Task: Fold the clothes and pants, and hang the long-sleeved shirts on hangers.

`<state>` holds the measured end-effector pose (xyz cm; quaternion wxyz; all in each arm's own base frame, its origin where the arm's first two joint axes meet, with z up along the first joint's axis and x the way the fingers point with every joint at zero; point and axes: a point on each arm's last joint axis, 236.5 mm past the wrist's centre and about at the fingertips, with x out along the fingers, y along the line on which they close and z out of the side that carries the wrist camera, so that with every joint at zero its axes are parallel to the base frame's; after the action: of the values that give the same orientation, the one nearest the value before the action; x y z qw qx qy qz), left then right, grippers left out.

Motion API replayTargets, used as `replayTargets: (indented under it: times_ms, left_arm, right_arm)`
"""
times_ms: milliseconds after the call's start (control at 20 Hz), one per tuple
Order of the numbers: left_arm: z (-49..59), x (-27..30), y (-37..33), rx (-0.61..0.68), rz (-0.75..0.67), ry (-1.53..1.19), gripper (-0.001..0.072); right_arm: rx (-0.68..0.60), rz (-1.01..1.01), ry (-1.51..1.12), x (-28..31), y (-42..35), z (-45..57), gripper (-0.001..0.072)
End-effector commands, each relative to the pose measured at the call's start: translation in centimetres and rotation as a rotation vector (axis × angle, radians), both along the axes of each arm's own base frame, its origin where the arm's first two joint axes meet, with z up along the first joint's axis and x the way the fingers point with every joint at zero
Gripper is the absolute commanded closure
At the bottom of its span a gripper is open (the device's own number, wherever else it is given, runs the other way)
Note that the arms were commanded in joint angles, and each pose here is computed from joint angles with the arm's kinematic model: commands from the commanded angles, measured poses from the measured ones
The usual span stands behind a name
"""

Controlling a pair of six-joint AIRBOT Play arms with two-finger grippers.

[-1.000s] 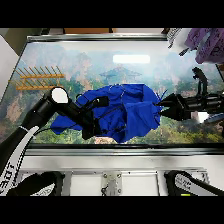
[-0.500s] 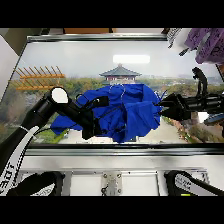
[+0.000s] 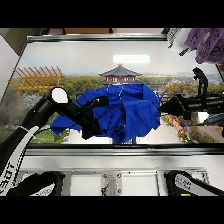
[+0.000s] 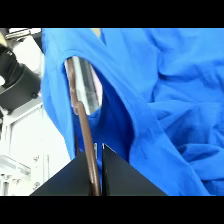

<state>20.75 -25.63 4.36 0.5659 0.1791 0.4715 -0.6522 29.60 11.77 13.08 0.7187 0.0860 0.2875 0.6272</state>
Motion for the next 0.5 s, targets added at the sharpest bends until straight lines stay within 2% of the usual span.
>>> replayTargets:
  times_ms: [0, 400, 450]
  left_arm:
    - [0.09, 0.11, -0.14, -0.006, 0.002, -0.005, 0.0697]
    - [0.05, 0.06, -0.06, -0.002, 0.003, -0.002, 0.0695]
    - [0.06, 0.05, -0.05, 0.001, 0.009, 0.003, 0.0628]
  right_arm:
    - [-0.001, -0.003, -0.004, 0.1, 0.0, -0.02, 0.0698]
    - [-0.004, 0.006, -0.046, 0.2, -0.01, -0.04, 0.0704]
    - [-0.004, 0.006, -0.045, 0.19, -0.01, -0.04, 0.0705]
